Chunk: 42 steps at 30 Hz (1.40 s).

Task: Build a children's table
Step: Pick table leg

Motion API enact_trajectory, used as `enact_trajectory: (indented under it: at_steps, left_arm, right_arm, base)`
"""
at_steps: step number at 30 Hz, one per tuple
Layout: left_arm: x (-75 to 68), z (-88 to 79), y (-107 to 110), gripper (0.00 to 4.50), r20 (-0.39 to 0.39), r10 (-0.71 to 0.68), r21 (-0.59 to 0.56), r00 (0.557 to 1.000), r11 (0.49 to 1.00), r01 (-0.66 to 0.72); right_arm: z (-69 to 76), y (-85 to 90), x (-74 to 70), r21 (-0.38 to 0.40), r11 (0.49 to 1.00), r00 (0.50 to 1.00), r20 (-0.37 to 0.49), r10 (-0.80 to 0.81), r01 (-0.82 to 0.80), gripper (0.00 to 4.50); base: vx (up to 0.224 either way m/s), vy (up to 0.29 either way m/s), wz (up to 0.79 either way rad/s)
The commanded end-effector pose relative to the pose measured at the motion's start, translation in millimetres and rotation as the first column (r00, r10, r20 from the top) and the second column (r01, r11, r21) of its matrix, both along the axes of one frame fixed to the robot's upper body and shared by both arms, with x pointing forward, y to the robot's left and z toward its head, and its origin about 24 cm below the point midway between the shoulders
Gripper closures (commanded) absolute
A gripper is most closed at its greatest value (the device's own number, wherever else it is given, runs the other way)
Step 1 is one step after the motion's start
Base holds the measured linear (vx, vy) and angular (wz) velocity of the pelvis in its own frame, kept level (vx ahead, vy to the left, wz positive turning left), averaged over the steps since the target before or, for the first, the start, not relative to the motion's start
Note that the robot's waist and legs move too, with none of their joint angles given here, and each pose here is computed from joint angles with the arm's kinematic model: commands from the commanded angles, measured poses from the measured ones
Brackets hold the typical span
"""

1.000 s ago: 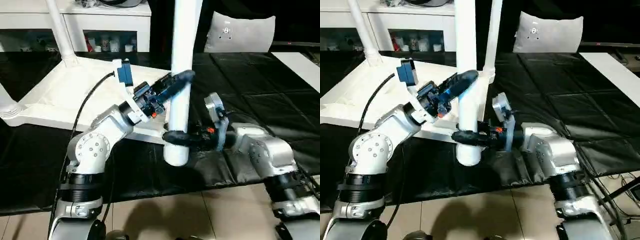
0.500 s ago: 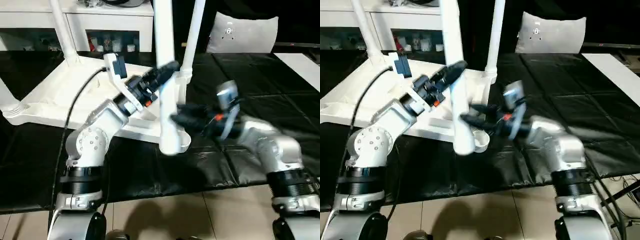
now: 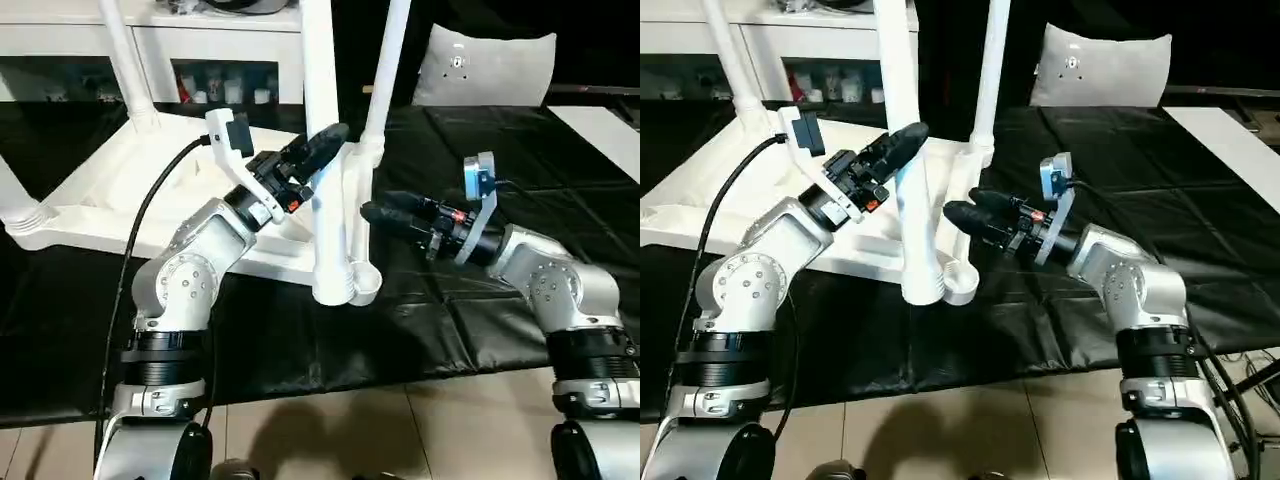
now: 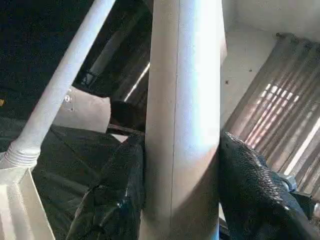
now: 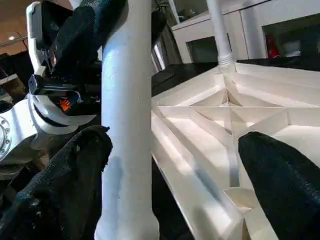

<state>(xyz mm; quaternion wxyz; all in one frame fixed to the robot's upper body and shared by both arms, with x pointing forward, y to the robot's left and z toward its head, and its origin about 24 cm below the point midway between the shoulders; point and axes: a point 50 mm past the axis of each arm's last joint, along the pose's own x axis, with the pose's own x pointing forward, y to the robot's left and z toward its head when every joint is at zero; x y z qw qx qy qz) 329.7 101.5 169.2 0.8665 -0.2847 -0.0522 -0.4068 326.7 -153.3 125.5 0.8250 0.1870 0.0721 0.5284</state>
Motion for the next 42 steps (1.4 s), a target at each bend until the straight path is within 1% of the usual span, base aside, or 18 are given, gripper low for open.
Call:
enact_trajectory:
  at_steps: [1, 4, 7, 10, 11, 12, 15, 25, 27, 30, 31, 32, 33, 36, 39, 42]
  left_arm:
    - [-1.6, 8.7, -6, 2.73, 0.039, -0.013, 0.018, 0.999, 1.000, 0.012]
    - [-4.0, 9.7, -10, 2.73, 0.055, -0.031, 0.030, 0.998, 0.999, 0.030]
    - [-12.3, 15.7, -18, 2.73, 0.121, -0.106, 0.039, 0.987, 0.994, 0.102]
    - [-16.2, 18.5, -21, 2.73, 0.150, -0.138, 0.047, 0.979, 0.990, 0.132]
    - [-20.6, 21.7, -24, 2.73, 0.178, -0.175, 0.052, 0.968, 0.984, 0.169]
    - [-20.6, 21.7, -24, 2.73, 0.178, -0.175, 0.052, 0.968, 0.984, 0.169]
    - [-28.6, 27.2, -30, 2.73, 0.228, -0.240, 0.071, 0.943, 0.971, 0.230]
    - [-33.0, 27.9, -37, 2.73, 0.255, -0.289, 0.126, 0.923, 0.956, 0.264]
    - [-33.5, 27.9, -38, 2.73, 0.256, -0.293, 0.128, 0.921, 0.955, 0.268]
    - [-34.4, 27.4, -40, 2.73, 0.259, -0.300, 0.136, 0.918, 0.952, 0.273]
    - [-34.5, 27.4, -40, 2.73, 0.260, -0.301, 0.138, 0.917, 0.952, 0.273]
    - [-34.5, 27.3, -40, 2.73, 0.261, -0.301, 0.138, 0.917, 0.952, 0.273]
    - [-34.3, 27.2, -40, 2.73, 0.261, -0.300, 0.140, 0.917, 0.952, 0.272]
    - [-33.4, 26.6, -40, 2.73, 0.261, -0.299, 0.147, 0.918, 0.952, 0.268]
    - [-33.4, 26.6, -40, 2.73, 0.262, -0.300, 0.148, 0.917, 0.952, 0.269]
    - [-34.0, 27.0, -42, 2.73, 0.264, -0.306, 0.148, 0.915, 0.950, 0.275]
  right_arm:
    - [6.5, 1.5, -0.1, -0.014, 1.000, 0.999, 0.023, 0.026, -0.025, 0.00]
    - [5.8, 6.0, -2.3, -0.026, 0.998, 0.998, 0.026, 0.060, -0.059, 0.00]
    - [3.6, 13.0, -8.3, -0.039, 0.989, 0.989, 0.022, 0.146, -0.145, 0.00]
    - [1.1, 15.0, -10.1, -0.061, 0.983, 0.985, 0.026, 0.173, -0.171, 0.00]
    - [-1.1, 16.8, -11.5, -0.077, 0.977, 0.979, 0.025, 0.203, -0.201, 0.00]
    - [-1.1, 16.8, -11.5, -0.077, 0.977, 0.979, 0.025, 0.203, -0.201, 0.00]
    - [-6.0, 20.7, -15.9, -0.107, 0.954, 0.959, 0.016, 0.281, -0.278, 0.00]
    - [-8.3, 25.6, -18.6, -0.125, 0.932, 0.938, 0.013, 0.345, -0.341, 0.00]
    - [-8.9, 26.0, -18.5, -0.127, 0.929, 0.936, 0.013, 0.351, -0.346, 0.26]
    - [-10.1, 27.2, -18.8, -0.131, 0.925, 0.932, 0.010, 0.362, -0.357, 0.37]
    - [-10.4, 27.6, -19.2, -0.130, 0.923, 0.931, 0.008, 0.366, -0.362, 0.47]
    - [-10.6, 27.7, -19.4, -0.129, 0.922, 0.930, 0.007, 0.368, -0.364, 0.72]
    - [-10.9, 27.9, -19.6, -0.129, 0.922, 0.929, 0.006, 0.370, -0.366, 0.72]
    - [-12.5, 27.9, -19.3, -0.129, 0.922, 0.930, 0.002, 0.367, -0.364, 1.04]
    - [-13.0, 27.7, -19.0, -0.128, 0.923, 0.930, 0.000, 0.367, -0.364, 1.26]
    - [-13.3, 27.9, -18.5, -0.124, 0.924, 0.931, -0.003, 0.365, -0.362, 1.64]
  base:
    - [0.000, 0.000, 0.00]
    - [0.000, 0.000, 0.00]
    - [0.000, 0.000, 0.00]
    - [0.000, 0.000, 0.00]
    - [0.000, 0.000, 0.00]
    - [0.000, 0.000, 0.00]
    - [0.000, 0.000, 0.00]
    - [0.000, 0.000, 0.00]
    - [0.000, 0.000, 0.00]
    - [0.000, 0.000, 0.00]
    - [0.000, 0.000, 0.00]
    - [0.000, 0.000, 0.00]
    - [0.000, 0.000, 0.00]
    - [0.000, 0.000, 0.00]
    - [0.000, 0.000, 0.00]
    - [0.000, 0.000, 0.00]
